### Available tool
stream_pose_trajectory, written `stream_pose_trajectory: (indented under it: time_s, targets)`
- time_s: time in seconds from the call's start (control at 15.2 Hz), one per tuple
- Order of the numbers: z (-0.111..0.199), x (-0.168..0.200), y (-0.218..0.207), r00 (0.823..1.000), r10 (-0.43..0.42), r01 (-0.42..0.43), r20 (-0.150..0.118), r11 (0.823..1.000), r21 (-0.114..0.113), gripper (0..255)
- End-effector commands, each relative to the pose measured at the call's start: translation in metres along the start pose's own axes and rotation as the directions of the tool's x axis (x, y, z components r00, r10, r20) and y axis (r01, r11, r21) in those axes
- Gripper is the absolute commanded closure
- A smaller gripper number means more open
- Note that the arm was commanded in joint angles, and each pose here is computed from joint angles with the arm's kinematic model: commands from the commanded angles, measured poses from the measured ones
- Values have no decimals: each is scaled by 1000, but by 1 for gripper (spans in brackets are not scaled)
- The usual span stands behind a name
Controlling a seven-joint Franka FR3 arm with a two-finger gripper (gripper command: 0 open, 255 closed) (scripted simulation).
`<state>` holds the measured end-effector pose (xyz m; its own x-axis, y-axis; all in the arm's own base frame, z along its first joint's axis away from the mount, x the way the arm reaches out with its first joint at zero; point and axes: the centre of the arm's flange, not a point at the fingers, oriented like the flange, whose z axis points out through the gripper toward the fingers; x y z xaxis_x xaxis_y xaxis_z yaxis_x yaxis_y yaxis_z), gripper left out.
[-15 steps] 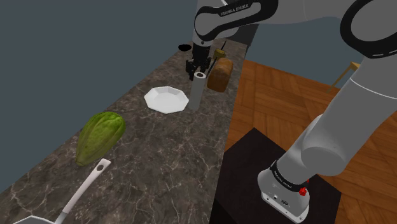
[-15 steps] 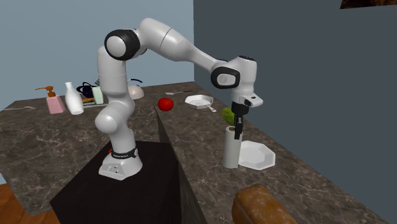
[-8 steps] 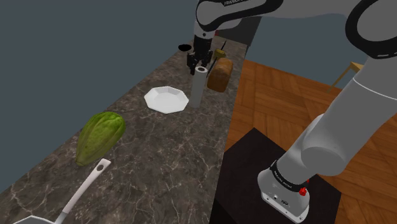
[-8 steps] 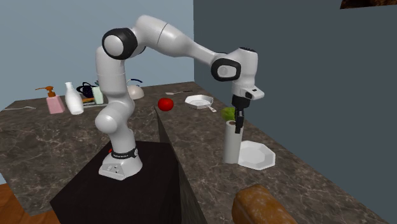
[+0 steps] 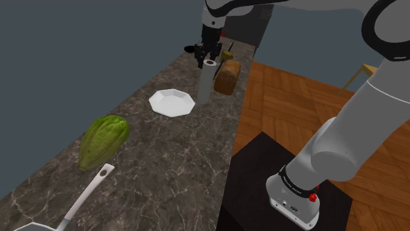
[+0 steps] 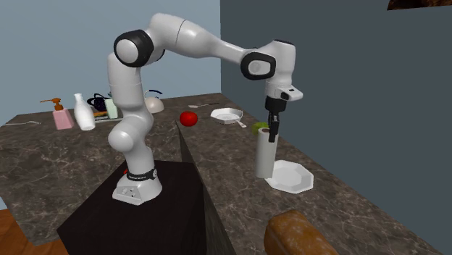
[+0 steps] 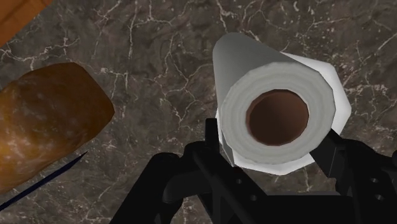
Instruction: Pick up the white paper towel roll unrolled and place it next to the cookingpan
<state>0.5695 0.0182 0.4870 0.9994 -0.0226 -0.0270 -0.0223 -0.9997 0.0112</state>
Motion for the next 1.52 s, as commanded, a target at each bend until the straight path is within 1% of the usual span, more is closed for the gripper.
stream_pose_trajectory:
  time_s: [0.0,1.45]
  targets:
    - [-10,-1,0,1000,0,0,0,1000,0,255]
    - [-126,-4,1,1000,0,0,0,1000,0,255]
